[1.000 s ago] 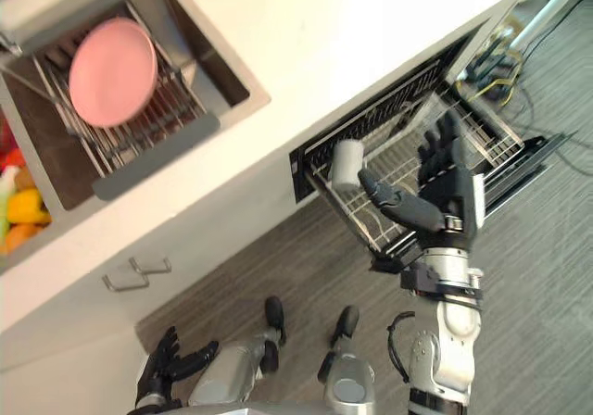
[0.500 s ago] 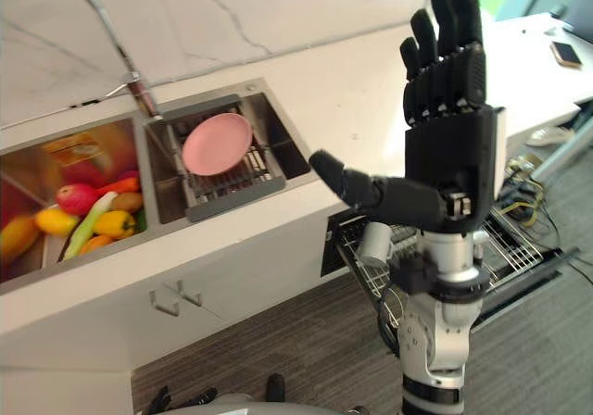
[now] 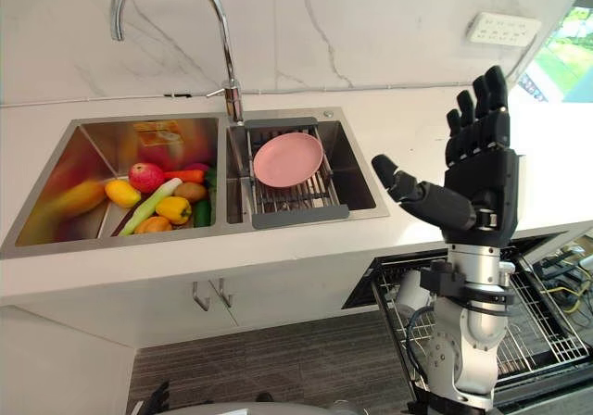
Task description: Walk over to the sink, pick up the cup, carry it to the dishwasher, place the cup inside the dishwasher, then close the dishwasher door
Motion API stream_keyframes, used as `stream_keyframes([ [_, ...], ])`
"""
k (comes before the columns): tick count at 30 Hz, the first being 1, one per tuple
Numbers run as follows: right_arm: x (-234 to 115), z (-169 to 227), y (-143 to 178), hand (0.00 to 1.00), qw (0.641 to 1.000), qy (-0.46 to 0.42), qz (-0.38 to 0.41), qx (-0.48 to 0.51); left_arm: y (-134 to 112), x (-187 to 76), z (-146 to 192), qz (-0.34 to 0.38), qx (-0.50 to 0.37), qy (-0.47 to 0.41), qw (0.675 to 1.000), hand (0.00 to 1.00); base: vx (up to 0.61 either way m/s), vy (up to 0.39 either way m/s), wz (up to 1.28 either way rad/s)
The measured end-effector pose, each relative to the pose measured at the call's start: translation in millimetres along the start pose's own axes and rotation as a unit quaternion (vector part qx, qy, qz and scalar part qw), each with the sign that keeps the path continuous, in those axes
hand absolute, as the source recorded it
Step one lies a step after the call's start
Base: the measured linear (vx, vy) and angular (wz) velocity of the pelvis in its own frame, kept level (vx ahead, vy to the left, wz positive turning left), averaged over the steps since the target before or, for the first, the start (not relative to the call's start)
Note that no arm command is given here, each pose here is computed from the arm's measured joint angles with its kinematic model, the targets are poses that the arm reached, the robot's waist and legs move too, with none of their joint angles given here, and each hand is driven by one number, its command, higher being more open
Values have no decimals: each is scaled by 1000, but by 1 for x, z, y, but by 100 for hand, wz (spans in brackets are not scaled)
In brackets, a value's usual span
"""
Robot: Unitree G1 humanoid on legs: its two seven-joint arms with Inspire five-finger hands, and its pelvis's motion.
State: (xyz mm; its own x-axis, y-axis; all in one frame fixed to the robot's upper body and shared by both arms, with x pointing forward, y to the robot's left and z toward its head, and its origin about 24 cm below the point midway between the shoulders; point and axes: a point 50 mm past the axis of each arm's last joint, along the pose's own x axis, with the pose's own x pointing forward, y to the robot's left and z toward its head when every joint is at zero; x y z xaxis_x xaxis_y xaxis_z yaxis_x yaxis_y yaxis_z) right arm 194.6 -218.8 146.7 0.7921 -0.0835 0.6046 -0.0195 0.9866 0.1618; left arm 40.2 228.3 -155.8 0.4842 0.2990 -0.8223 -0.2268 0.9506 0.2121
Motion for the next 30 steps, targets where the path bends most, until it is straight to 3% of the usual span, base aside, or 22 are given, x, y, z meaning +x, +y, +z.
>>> stream_keyframes([
  [12, 4, -1, 3, 100, 1000, -3, -2, 8, -1, -3, -7, 2, 33, 12, 999, 100, 91, -25, 5],
  [22, 19, 7, 8, 100, 998, -23, 51, -6, 5, -4, -3, 69, 17, -3, 997, 100, -42, -32, 4],
  [30, -1, 5, 9, 100, 1000, -9, -18, 19, -11, -23, -37, 86, -12, 46, 995, 100, 97, 123, 22],
])
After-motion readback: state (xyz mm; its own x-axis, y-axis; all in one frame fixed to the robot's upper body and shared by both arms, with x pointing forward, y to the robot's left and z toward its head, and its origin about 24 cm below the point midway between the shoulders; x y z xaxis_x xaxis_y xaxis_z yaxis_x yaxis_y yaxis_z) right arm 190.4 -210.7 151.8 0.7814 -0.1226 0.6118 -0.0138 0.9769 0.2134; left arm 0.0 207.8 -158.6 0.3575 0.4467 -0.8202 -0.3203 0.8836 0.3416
